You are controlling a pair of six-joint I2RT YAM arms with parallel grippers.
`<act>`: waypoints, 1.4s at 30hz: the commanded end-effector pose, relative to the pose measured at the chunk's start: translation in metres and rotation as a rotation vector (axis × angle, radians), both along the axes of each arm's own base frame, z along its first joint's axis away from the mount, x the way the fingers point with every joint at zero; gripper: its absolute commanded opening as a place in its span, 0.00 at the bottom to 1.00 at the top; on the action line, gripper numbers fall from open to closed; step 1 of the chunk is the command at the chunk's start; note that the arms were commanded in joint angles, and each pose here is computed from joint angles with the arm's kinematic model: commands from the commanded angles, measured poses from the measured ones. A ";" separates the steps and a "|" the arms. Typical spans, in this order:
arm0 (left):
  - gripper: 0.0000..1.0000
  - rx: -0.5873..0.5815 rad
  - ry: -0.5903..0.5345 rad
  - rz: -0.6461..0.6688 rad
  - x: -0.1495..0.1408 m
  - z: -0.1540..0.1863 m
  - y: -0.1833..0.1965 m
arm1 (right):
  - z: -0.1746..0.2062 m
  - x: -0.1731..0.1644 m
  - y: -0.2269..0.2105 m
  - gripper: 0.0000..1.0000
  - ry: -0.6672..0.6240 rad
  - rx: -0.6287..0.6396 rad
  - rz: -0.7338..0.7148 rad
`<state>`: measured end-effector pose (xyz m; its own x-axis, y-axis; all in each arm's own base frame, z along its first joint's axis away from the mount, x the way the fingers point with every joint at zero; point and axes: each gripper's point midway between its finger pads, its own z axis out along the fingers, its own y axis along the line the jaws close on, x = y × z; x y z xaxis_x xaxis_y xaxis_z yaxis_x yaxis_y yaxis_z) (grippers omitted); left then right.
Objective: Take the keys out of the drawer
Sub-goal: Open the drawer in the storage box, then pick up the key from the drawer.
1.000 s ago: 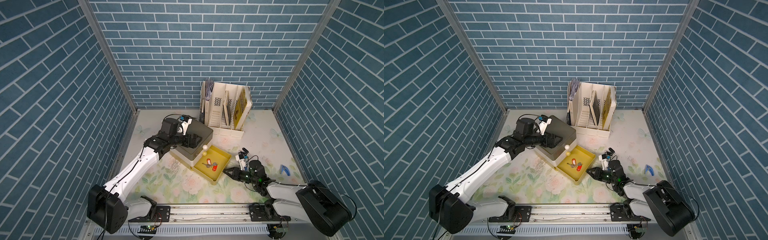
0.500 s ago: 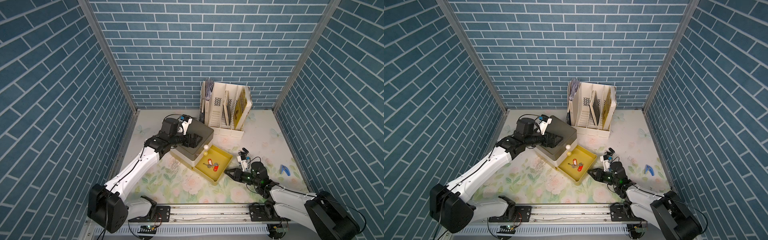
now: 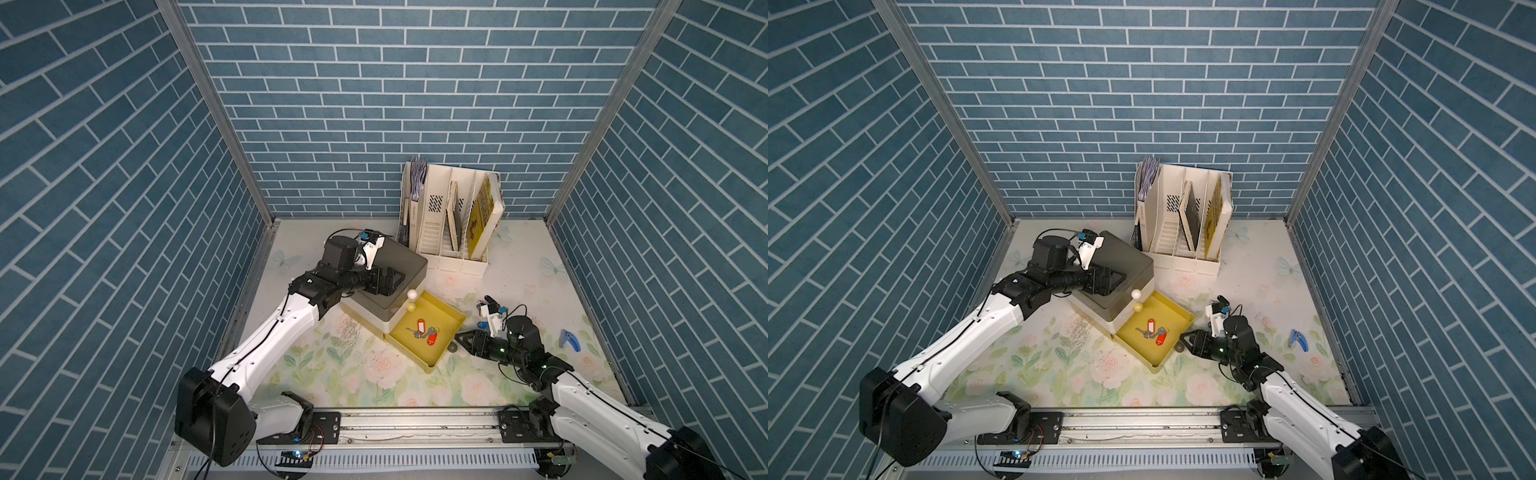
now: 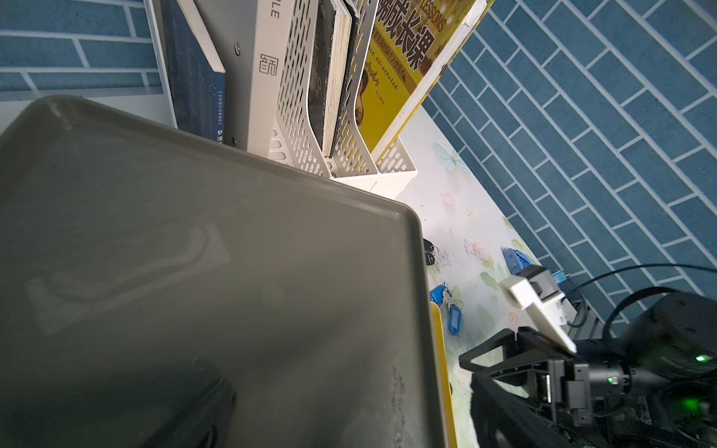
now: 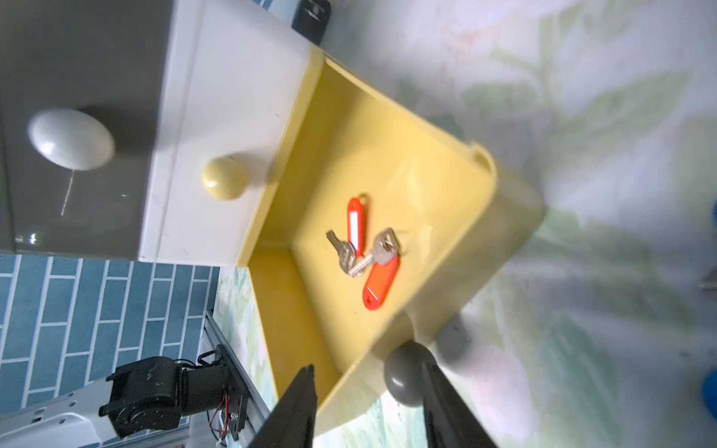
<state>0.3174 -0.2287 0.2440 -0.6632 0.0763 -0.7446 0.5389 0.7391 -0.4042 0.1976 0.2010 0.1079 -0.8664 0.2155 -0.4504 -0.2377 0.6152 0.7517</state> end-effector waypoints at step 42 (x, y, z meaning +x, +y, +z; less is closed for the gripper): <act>1.00 -0.031 0.052 -0.019 -0.029 0.001 0.009 | -0.047 0.047 0.064 0.52 0.144 -0.709 0.463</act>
